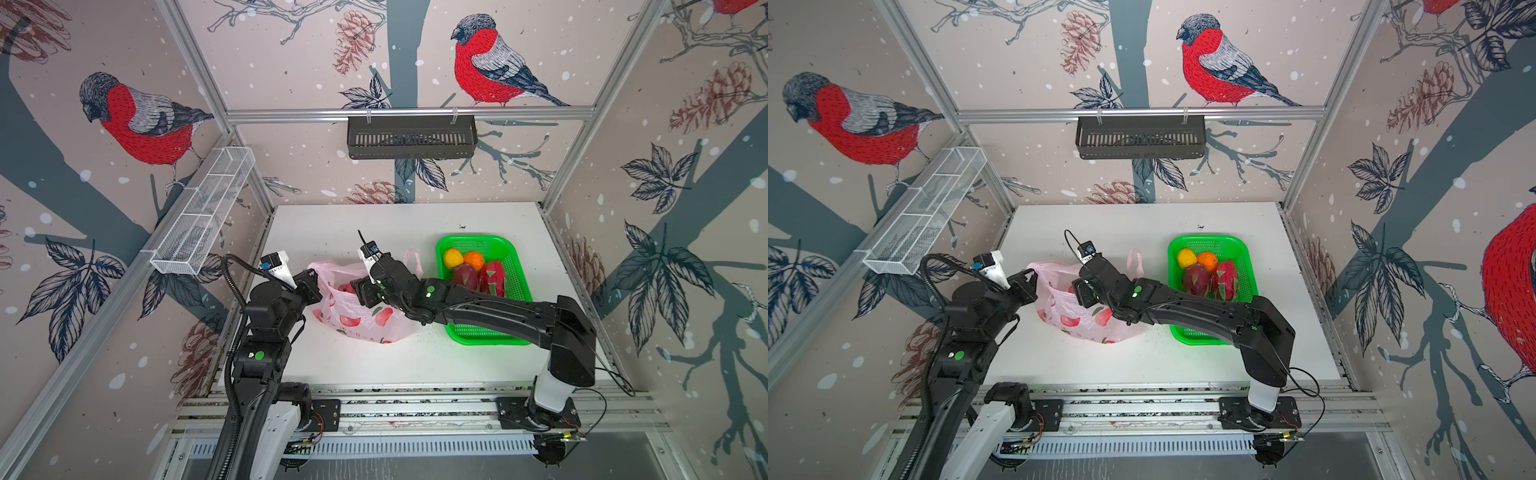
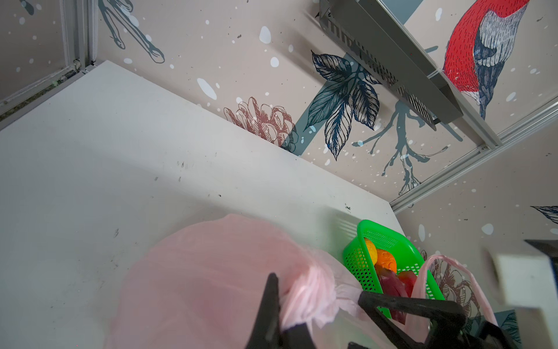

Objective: Untie the knot of the plastic bag and take out the fruit
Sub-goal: 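Move the right gripper from the basket to the pink bag's opening, then push the right gripper down into the pink bag beside the left gripper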

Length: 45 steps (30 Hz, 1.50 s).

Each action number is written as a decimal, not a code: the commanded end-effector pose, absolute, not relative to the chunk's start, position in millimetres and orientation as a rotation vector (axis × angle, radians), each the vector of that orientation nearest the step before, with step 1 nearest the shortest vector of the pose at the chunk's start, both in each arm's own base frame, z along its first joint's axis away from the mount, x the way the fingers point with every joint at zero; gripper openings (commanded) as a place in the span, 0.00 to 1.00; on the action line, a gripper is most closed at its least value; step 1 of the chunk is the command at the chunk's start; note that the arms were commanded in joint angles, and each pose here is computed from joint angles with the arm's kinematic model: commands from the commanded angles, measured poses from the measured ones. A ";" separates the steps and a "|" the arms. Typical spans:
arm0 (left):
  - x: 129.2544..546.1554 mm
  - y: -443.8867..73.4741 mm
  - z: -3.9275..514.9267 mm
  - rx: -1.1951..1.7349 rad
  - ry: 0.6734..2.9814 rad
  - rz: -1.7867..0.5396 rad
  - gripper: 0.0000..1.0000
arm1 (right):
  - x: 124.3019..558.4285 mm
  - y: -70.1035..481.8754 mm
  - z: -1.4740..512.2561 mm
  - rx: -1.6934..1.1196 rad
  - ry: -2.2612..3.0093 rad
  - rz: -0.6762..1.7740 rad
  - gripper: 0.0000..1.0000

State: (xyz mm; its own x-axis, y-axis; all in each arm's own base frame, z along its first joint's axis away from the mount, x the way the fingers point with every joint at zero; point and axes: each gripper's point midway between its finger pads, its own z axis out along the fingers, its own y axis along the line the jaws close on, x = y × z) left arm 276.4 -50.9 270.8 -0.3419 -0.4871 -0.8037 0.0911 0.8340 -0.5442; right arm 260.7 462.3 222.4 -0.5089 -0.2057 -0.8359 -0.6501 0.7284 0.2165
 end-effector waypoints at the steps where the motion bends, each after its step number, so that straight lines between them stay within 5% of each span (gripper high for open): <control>1: 278.2 -56.2 276.3 -0.237 1.836 -0.611 0.00 | 265.6 463.7 217.2 -0.622 2.079 0.683 0.65; 22: 272.5 -60.7 264.9 -0.091 2.070 -0.504 0.00 | 286.6 442.1 201.0 -0.573 2.108 0.621 0.65; 45: 251.4 -52.6 213.7 -0.330 2.196 -0.546 0.00 | 197.4 465.6 100.7 -1.018 2.258 0.655 0.64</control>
State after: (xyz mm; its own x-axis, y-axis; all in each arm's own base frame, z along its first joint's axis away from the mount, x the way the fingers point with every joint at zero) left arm 255.3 -59.3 217.2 -0.6212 -0.3817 -0.6844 0.0032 0.8721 -0.4893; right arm 204.0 464.3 109.1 -0.5448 -0.4827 -0.6857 -0.7805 0.5909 0.2041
